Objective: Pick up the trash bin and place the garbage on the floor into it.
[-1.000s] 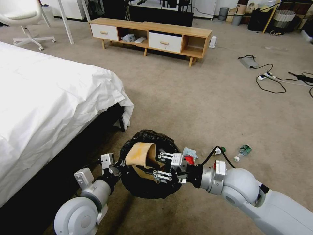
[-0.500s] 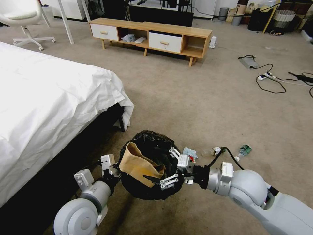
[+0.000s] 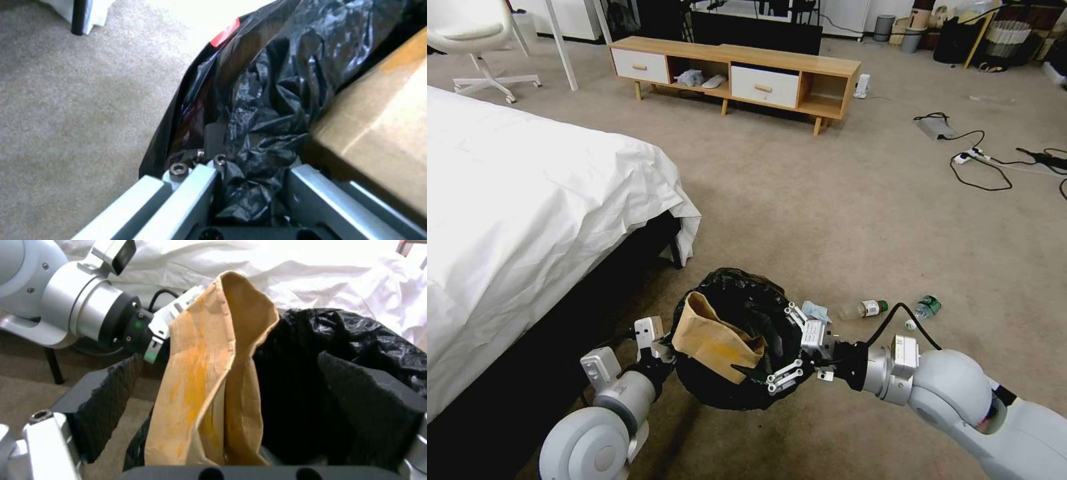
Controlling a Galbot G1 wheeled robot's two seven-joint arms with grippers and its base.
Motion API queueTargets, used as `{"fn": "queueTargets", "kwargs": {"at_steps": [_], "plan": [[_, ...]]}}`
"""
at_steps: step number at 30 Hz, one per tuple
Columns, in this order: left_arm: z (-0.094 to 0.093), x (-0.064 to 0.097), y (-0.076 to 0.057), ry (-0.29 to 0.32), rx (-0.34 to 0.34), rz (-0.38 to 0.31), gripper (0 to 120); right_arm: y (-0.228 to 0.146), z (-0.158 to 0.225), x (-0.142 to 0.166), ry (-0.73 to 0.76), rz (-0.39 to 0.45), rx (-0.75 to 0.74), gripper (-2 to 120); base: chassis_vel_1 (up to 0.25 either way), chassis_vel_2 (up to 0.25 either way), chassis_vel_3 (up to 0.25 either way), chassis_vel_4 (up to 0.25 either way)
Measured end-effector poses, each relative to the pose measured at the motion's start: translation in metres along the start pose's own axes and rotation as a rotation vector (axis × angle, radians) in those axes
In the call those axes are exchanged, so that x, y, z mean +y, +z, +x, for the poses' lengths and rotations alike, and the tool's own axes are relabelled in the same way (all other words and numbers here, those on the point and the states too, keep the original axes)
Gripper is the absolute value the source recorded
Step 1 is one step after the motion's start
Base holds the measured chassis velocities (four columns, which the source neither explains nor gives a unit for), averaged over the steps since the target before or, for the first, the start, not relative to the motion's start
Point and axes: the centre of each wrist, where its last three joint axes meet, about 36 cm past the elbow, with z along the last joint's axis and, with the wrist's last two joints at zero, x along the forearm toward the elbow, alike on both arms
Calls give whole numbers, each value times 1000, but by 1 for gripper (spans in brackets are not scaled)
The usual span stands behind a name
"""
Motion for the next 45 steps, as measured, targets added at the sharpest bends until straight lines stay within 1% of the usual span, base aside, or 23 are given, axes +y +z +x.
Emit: {"fn": "queueTargets", "kwargs": {"at_steps": [8, 13, 16, 18, 19, 21, 22, 24, 27, 28, 30, 31, 33, 34, 35, 36, 37, 38, 39, 42, 43, 44, 45], "plan": [[1, 0, 0, -3, -2, -6, 0, -3, 4, -3, 17, 16, -3, 100, 0, 0, 0, 0], [2, 2, 2, -12, -1, -27, 0, -14, 21, -12, 82, 48, -9, 100, 0, 0, 0, 0], [3, 3, 3, -23, -4, -41, 0, -17, 24, -15, 105, 58, -17, 100, 0, 0, 0, 0], [5, 7, 3, -65, -35, -113, 0, -20, 36, -25, 179, 75, -35, 100, 0, 0, 0, 0], [5, 7, 3, -65, -35, -113, 0, -20, 36, -25, 179, 75, -35, 100, 0, 0, 0, 0], [2, 12, 4, -99, -62, -195, 0, -18, 48, -28, 232, 79, -40, 100, 0, 0, 0, 0], [1, 15, 5, -112, -67, -222, 0, -17, 53, -28, 258, 76, -43, 100, 0, 0, 0, 0], [1, 16, 6, -116, -67, -227, 0, -15, 58, -26, 276, 71, -42, 100, 0, 0, 0, 0], [1, 15, 9, -108, -56, -198, 0, -11, 69, -21, 297, 67, -29, 100, 0, 0, 0, 0], [1, 15, 9, -108, -56, -198, 0, -11, 69, -21, 297, 67, -29, 100, 0, 0, 0, 0], [1, 13, 10, -107, -44, -166, 0, -11, 77, -17, 300, 73, -16, 100, 0, 0, 0, 0], [1, 13, 10, -107, -44, -166, 0, -11, 77, -17, 300, 73, -16, 100, 0, 0, 0, 0], [2, 10, 10, -104, -35, -129, 0, -15, 84, -15, 310, 84, -10, 100, 0, 0, 0, 0], [3, 7, 8, -102, -21, -84, 0, -18, 89, -16, 321, 91, -8, 100, 0, 0, 0, 0], [3, 7, 8, -102, -21, -84, 0, -18, 89, -16, 321, 91, -8, 100, 0, 0, 0, 0], [3, 5, 8, -101, -6, -51, 0, -19, 91, -16, 325, 93, -8, 100, 0, 0, 0, 0], [3, 5, 8, -101, -6, -51, 0, -19, 91, -16, 325, 93, -8, 100, 0, 0, 0, 0], [3, 3, 8, -99, 4, -33, 0, -20, 92, -17, 328, 93, -7, 100, 0, 0, 0, 0], [3, 2, 10, -93, 37, 19, 0, -24, 101, -18, 345, 102, 5, 100, 0, 0, 0, 0], [3, 1, 11, -80, 51, 40, 0, -25, 104, -18, 352, 103, 7, 100, 0, 0, 0, 0], [4, -1, 10, -65, 58, 67, 0, -26, 107, -18, 359, 106, 10, 100, 0, 0, 0, 0], [4, -1, 10, -65, 58, 67, 0, -26, 107, -18, 359, 106, 10, 100, 0, 0, 0, 0], [5, -2, 9, -58, 63, 83, 0, -26, 109, -18, 363, 108, 14, 100, 0, 0, 0, 0]]}}
